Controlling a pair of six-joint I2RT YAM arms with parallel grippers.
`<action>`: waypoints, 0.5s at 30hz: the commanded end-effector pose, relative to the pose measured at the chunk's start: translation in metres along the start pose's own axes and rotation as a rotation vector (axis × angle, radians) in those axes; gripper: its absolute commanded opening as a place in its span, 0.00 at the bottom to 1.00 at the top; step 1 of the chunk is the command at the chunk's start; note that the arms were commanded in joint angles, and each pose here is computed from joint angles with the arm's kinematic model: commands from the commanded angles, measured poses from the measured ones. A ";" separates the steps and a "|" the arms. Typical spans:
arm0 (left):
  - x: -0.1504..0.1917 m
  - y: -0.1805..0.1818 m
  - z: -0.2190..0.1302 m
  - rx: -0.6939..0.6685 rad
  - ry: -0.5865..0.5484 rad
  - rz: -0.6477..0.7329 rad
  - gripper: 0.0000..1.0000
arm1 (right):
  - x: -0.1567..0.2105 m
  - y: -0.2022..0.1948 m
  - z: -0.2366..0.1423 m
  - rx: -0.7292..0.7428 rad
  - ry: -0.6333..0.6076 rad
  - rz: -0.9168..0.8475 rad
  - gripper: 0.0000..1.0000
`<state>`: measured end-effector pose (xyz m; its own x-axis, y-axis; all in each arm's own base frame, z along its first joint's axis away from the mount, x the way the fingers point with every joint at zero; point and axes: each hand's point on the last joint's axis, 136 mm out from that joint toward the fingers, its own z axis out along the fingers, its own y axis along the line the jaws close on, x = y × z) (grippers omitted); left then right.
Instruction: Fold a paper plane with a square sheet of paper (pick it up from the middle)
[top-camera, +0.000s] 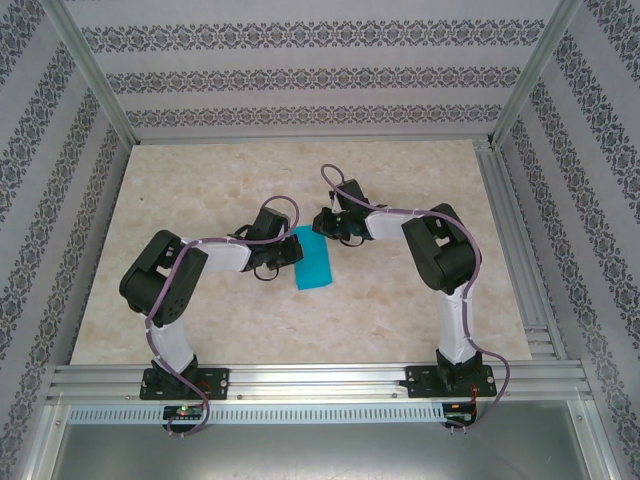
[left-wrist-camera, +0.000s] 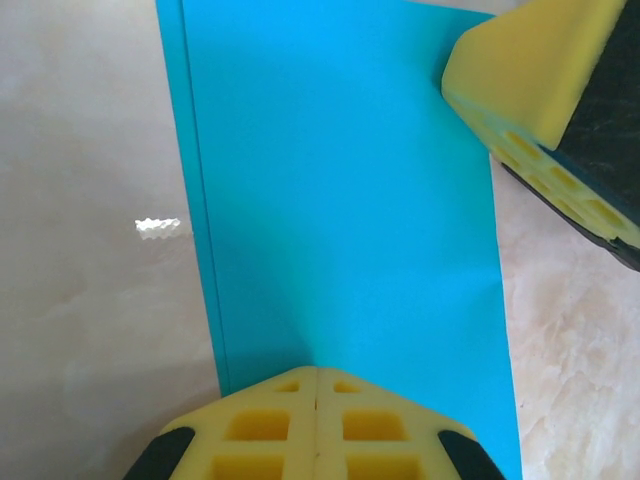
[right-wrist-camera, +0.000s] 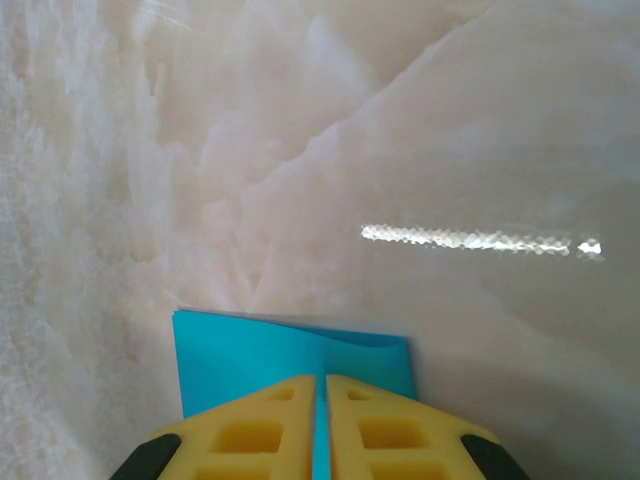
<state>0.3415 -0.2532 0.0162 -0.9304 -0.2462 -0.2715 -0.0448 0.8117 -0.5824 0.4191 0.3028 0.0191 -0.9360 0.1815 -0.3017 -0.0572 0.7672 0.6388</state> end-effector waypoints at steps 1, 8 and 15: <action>0.047 0.063 0.005 -0.221 0.125 -0.026 0.05 | -0.015 0.009 -0.005 -0.002 -0.041 0.005 0.13; 0.047 0.063 0.006 -0.218 0.125 -0.023 0.05 | -0.025 -0.001 0.000 0.027 -0.057 0.028 0.13; 0.046 0.062 0.006 -0.215 0.122 -0.022 0.05 | -0.017 -0.027 0.011 0.106 -0.036 0.066 0.13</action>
<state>0.3417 -0.2535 0.0162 -0.9296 -0.2465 -0.2741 -0.0429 0.8108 -0.5837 0.4366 0.2971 0.0174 -0.9249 0.2278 -0.3045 -0.0132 0.7810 0.6244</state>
